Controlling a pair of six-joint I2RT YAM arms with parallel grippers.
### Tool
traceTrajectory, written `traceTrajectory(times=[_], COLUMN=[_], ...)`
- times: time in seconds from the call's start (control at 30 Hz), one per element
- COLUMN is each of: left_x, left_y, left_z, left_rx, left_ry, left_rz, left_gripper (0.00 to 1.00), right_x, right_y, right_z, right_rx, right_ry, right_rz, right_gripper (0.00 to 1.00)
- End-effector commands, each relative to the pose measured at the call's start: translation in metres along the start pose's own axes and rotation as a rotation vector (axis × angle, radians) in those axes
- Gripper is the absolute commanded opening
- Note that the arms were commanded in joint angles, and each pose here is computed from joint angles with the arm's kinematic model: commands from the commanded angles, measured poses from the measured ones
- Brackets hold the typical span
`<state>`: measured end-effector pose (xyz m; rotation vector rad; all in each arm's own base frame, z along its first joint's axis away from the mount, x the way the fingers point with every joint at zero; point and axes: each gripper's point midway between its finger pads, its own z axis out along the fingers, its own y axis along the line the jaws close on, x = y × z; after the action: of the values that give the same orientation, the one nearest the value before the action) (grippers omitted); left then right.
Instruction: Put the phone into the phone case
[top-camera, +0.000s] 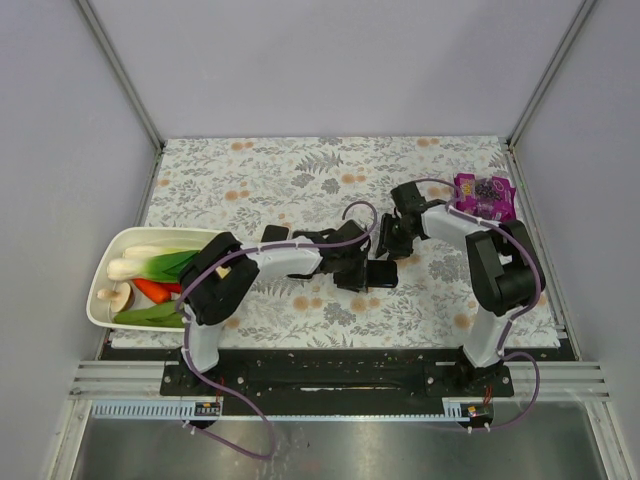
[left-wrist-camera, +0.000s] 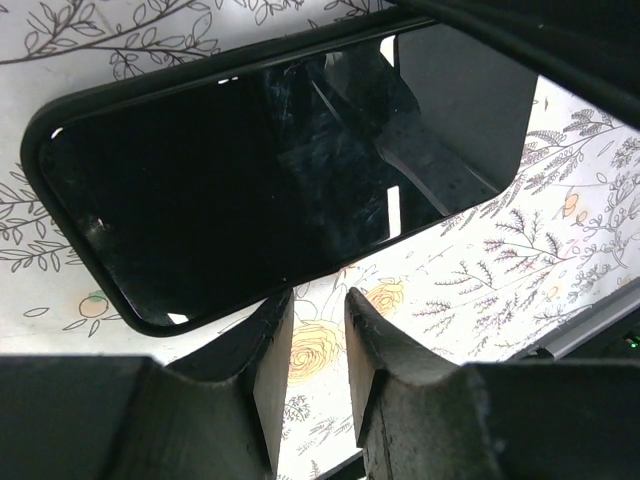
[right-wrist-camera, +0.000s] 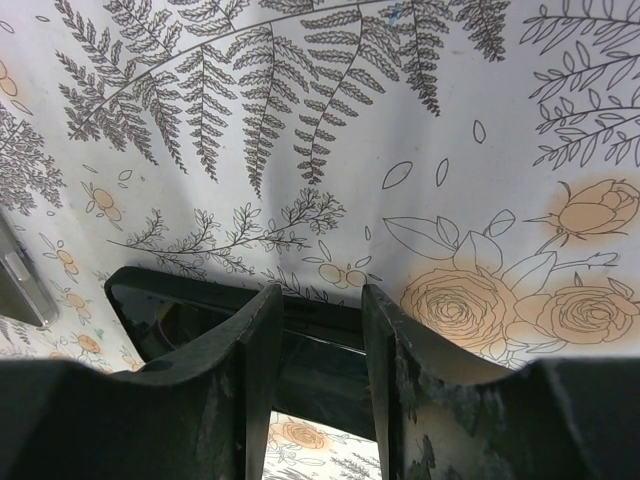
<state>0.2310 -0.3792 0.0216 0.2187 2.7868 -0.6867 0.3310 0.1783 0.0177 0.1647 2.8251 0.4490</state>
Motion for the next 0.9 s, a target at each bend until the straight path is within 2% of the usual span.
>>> traceTrajectory(times=[0.0, 0.53, 0.87], left_x=[-0.031, -0.074, -0.087], left_y=[0.048, 0.066, 0.078], left_z=[0.016, 0.014, 0.015], left_rx=[-0.138, -0.139, -0.16], left_ry=[-0.068, -0.091, -0.089], left_rz=[-0.03, -0.092, -0.105], left_gripper=[0.32, 0.32, 0.32], right_x=[0.028, 0.046, 0.063], right_y=[-0.003, 0.005, 0.004], right_z=[0.001, -0.01, -0.012], right_rx=[-0.025, -0.097, -0.143], right_ry=[0.083, 0.075, 0.056], right_rz=[0.039, 0.131, 0.208], right_gripper=[0.46, 0.45, 0.43])
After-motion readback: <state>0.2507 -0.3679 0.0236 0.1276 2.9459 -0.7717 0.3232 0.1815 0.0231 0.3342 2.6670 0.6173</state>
